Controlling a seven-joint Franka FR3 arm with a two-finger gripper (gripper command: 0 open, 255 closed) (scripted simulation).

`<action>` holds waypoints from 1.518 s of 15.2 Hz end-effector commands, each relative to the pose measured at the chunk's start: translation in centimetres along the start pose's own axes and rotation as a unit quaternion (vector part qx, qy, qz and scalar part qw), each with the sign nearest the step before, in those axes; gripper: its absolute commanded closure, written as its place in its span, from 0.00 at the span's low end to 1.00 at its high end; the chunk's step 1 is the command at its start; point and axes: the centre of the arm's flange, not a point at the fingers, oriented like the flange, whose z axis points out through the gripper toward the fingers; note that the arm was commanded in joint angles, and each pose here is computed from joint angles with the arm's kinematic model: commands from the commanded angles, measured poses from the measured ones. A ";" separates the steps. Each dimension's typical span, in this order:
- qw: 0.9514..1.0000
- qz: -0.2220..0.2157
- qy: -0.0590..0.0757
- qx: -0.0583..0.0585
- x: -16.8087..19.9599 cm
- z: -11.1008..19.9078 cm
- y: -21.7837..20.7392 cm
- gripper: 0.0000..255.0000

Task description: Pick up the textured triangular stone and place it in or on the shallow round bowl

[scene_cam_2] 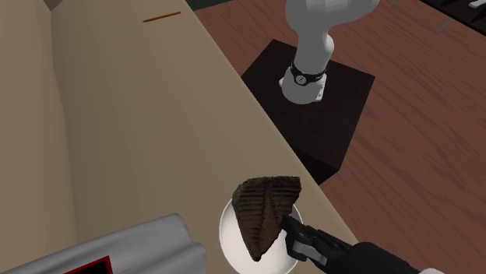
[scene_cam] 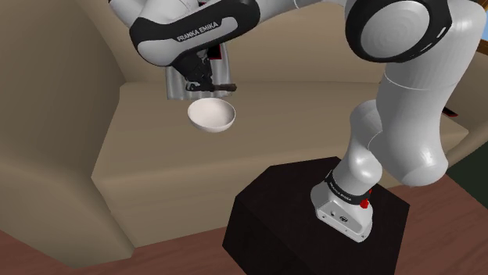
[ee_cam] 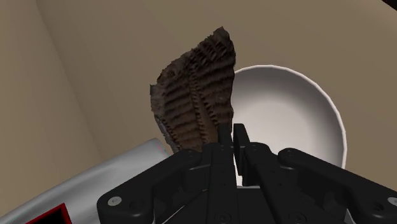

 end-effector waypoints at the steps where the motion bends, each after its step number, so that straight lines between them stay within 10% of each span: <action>1: 1.000 0.000 0.000 0.000 0.0 -0.4 0.1 1.00; 23: 1.000 0.000 0.000 0.000 2.8 6.1 -4.6 1.00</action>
